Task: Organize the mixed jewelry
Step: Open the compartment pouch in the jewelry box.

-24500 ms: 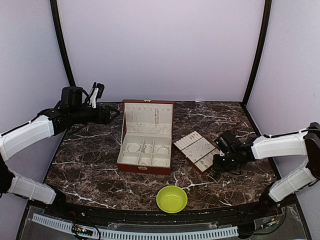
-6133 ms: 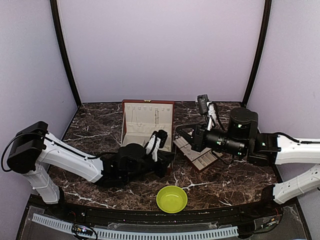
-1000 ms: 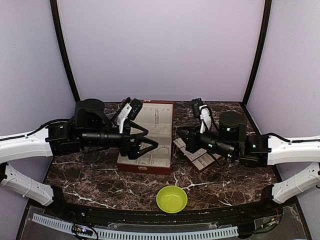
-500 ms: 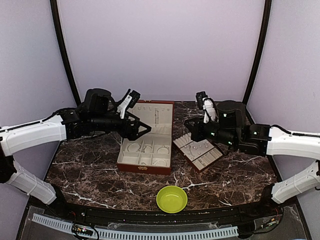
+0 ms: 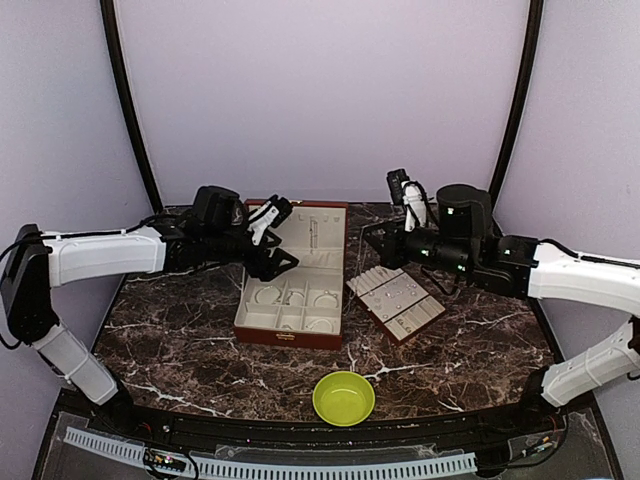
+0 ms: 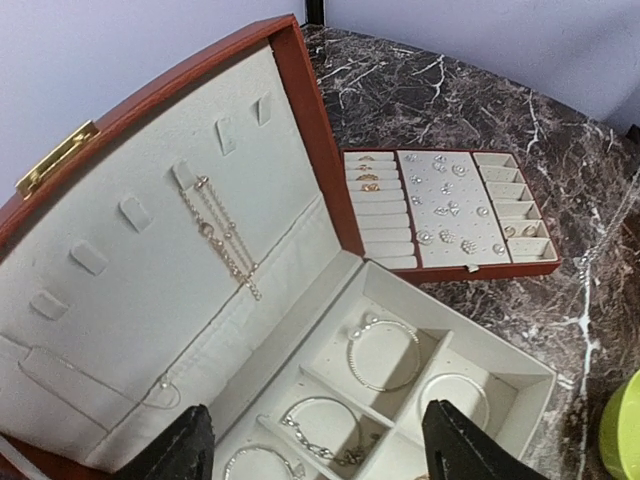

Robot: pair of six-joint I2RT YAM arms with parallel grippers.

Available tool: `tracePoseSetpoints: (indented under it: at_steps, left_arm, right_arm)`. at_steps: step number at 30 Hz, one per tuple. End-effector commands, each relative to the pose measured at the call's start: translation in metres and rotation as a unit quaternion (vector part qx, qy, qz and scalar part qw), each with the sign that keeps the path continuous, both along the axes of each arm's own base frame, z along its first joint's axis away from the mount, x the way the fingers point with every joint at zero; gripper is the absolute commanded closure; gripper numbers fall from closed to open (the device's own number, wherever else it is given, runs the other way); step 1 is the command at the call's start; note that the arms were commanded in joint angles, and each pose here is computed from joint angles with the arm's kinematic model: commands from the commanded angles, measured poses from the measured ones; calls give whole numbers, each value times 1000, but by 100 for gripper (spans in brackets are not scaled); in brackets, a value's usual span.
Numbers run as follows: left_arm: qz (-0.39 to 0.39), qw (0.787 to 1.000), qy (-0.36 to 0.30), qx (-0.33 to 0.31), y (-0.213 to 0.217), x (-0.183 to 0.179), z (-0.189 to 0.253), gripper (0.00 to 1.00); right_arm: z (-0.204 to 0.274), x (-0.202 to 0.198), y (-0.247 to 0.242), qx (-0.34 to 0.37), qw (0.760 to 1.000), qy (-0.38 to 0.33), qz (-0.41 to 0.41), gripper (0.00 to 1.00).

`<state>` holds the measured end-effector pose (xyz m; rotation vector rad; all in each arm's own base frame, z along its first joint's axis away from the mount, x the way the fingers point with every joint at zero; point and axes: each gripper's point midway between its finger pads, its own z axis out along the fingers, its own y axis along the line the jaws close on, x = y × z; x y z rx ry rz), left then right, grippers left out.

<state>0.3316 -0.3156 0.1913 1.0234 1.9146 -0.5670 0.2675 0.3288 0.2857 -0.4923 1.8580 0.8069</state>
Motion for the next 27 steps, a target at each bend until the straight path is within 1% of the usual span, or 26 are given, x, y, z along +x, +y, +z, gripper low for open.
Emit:
tracePoseSetpoints:
  at_steps: [1,2,3,4,5,6,7,8,9,10,11,12,13,14,15,17,20,27]
  left_arm:
    - [-37,992,-110,40,-4,23,-3,26]
    - [-36,992,-115,43,-2,29,-8,25]
    - [-41,989,-137,34,-5,34,-3,24]
    - [-39,988,-144,34,-3,40,-6,22]
    - [-40,985,-167,31,-4,46,-1,20]
    - [-41,981,-185,33,-6,52,-2,19]
    - [-42,980,-189,40,-7,56,-8,18]
    - [-47,977,-205,43,-9,60,-5,18]
    - [-50,976,-203,52,-10,63,-13,18]
    - [-54,973,-215,59,-13,67,-11,18]
    - [-58,973,-214,67,-14,69,-19,19]
    - [-63,969,-226,77,-15,73,-19,20]
    - [-66,968,-225,85,-16,75,-26,26]
    - [-70,965,-235,92,-17,78,-26,29]
    - [-73,965,-235,97,-18,79,-29,36]
    - [-78,963,-238,100,-19,80,-30,42]
    - [-80,962,-238,109,-19,82,-38,45]
    - [-88,964,-222,113,-22,83,-53,52]
  right_arm:
    - [12,1,8,34,999,-5,11,100]
    - [16,1,9,37,999,-5,11,100]
    - [16,1,9,36,999,-3,11,100]
    - [17,2,9,32,999,-2,9,100]
    - [18,3,9,28,1000,-2,7,100]
    - [18,5,8,23,1000,-2,5,100]
    - [18,5,9,21,1000,-3,5,100]
    - [18,6,10,19,1000,-3,5,100]
    - [19,7,11,18,1000,-3,6,100]
    - [20,8,12,20,1000,-2,9,100]
    - [20,9,13,21,1000,-1,9,100]
    - [21,8,13,26,1000,-2,11,100]
    - [23,8,13,33,999,-4,13,100]
    - [25,8,13,40,999,-5,15,100]
    - [27,7,14,48,999,-6,19,100]
    - [29,8,15,56,998,-6,23,100]
    - [30,6,22,60,997,-5,41,100]
    - [29,6,24,61,997,-1,48,100]
